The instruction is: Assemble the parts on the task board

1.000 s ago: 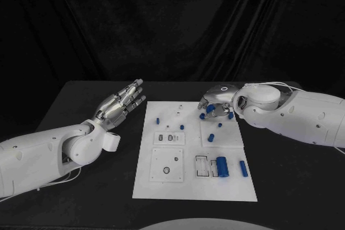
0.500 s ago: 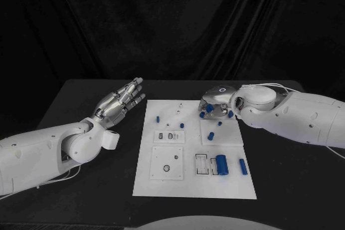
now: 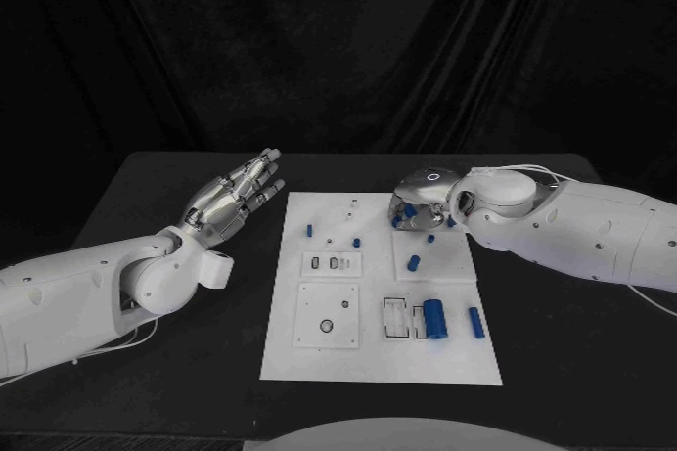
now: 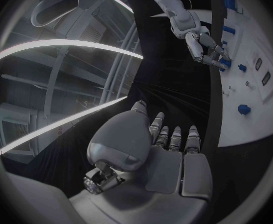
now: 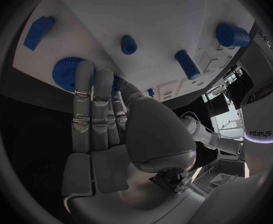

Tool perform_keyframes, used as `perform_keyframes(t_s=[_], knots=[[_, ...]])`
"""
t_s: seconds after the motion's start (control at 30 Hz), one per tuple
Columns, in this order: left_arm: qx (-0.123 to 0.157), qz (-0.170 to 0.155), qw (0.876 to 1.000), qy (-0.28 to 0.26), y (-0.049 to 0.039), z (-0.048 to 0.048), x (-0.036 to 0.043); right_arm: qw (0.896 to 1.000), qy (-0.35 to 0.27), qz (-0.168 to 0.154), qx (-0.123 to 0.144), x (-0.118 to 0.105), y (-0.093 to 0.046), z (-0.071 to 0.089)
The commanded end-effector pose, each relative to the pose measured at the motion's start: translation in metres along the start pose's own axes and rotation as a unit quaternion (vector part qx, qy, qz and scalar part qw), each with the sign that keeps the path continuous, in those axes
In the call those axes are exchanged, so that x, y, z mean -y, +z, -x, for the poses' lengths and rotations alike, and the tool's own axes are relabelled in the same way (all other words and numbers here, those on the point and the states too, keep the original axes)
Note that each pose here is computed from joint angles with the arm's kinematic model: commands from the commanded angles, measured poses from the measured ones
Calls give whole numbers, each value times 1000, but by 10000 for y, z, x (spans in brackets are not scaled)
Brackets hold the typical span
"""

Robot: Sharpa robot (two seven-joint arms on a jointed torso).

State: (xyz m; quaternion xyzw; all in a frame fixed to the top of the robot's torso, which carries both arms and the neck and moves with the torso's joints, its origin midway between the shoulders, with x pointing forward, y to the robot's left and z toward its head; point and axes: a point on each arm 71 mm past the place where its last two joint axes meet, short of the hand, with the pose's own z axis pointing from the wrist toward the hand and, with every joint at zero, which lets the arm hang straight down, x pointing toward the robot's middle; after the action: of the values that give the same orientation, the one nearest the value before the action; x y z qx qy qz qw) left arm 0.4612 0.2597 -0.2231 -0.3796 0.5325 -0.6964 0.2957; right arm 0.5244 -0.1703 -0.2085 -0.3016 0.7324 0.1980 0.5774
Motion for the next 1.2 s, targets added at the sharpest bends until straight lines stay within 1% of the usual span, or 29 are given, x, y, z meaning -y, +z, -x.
perform_keyframes(t_s=[0.03, 0.27, 0.5, 0.63, 0.77, 0.87, 0.93, 1.2], knots=[[-11, -5, 1000, -4, 13, -21, 15, 1000, -5, 7, 20, -7, 2, 11], [-12, -2, 1000, -5, 16, -15, 9, 1000, 0, 10, 26, 1, 2, -4], [-10, -1, 1000, -4, 3, 11, 13, 998, 13, 22, 50, -26, -35, 43], [-7, 0, 1000, -2, -8, 26, 17, 997, 10, 30, 64, -59, -43, 174], [6, 0, 1000, 8, -18, 27, 21, 996, 12, 33, 81, -89, -20, 402], [13, -2, 1000, 13, -28, 20, 28, 995, 18, 32, 89, -100, 10, 531], [16, -6, 1000, 15, -37, 9, 37, 995, 19, 31, 93, -109, 61, 619], [11, -23, 1000, 12, -28, -36, 56, 995, 9, 31, 94, -147, 247, 721]])
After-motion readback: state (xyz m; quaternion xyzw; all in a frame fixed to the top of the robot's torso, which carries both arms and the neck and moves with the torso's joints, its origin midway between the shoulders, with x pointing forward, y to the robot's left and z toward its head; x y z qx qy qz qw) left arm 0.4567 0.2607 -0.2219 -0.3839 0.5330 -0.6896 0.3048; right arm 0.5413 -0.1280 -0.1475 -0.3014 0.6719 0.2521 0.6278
